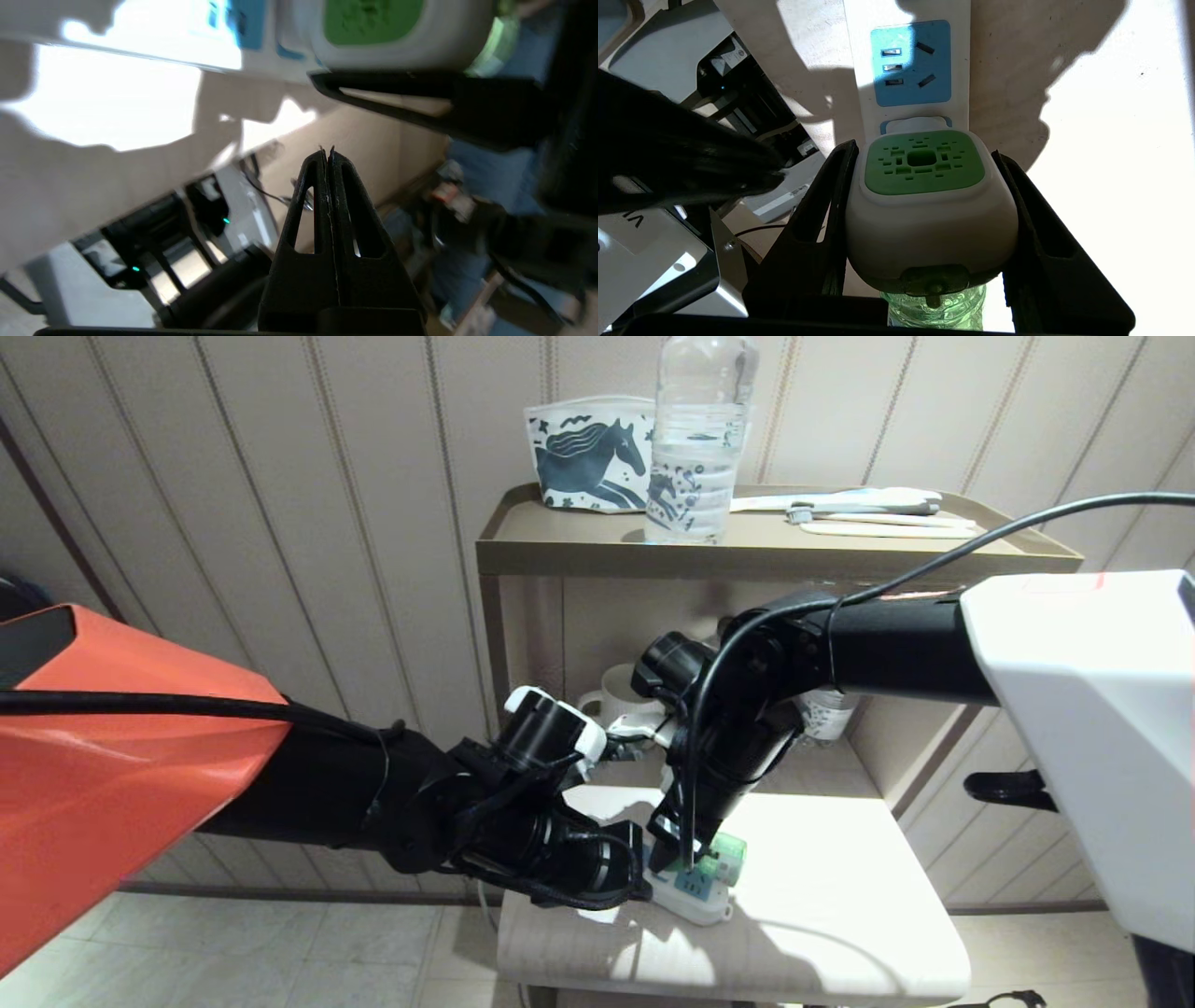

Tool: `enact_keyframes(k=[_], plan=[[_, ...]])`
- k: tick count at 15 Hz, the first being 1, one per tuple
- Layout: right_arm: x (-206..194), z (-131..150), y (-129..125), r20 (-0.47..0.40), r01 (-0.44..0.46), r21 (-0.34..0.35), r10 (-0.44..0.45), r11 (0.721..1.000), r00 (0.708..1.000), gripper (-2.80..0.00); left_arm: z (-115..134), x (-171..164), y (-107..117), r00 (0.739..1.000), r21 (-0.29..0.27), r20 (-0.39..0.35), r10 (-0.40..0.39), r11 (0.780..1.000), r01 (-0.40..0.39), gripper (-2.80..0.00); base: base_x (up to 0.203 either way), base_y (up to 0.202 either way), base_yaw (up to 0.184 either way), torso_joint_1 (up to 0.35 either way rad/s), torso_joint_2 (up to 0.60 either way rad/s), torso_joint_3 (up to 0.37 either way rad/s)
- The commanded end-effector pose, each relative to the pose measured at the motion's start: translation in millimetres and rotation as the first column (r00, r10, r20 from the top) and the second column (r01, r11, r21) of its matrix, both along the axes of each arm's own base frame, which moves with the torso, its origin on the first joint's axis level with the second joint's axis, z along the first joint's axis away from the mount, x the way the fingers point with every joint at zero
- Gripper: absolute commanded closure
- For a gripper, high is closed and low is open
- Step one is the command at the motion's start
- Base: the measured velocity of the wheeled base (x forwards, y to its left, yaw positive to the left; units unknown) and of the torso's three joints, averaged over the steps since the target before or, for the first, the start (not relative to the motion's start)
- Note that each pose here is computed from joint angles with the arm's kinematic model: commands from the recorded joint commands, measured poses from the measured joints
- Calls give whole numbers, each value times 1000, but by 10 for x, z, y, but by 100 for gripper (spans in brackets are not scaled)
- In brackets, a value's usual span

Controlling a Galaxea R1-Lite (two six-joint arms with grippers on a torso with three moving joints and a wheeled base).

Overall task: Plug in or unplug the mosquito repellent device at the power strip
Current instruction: Hold the socket with your left hand and unplug it with your right hand

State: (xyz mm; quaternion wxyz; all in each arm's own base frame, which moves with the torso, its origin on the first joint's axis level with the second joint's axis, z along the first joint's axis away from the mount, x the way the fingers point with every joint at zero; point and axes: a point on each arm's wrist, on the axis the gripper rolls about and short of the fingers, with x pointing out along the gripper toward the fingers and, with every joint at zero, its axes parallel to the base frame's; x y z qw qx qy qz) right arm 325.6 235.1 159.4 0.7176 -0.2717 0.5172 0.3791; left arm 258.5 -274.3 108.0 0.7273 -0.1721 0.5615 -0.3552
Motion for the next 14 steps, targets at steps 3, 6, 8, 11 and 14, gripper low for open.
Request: enact_keyframes(k=[3,6,8,11,14], plan=[[-9,-8,-3,-6,-5,-3,5,1000,1000,0,-134,116,28,993,75,55,101,992,-105,0,0,0,0,0,0,0],[-16,-8,7,-7,-8,-2,8,1000,1000,0,-184,216,64,987,76,86,139,986,-146,0,0,0,0,0,0,0],[-20,-2,4,-7,-8,-2,8,1000,1000,0,-194,265,90,984,71,93,152,985,-159,0,0,0,0,0,0,0],[-20,-3,-3,-8,-6,-4,6,1000,1000,0,-241,362,119,978,66,110,178,980,-186,0,0,0,0,0,0,0],[-20,-8,4,-8,-8,-4,8,1000,1000,0,-221,440,94,974,51,122,190,979,-198,0,0,0,0,0,0,0]])
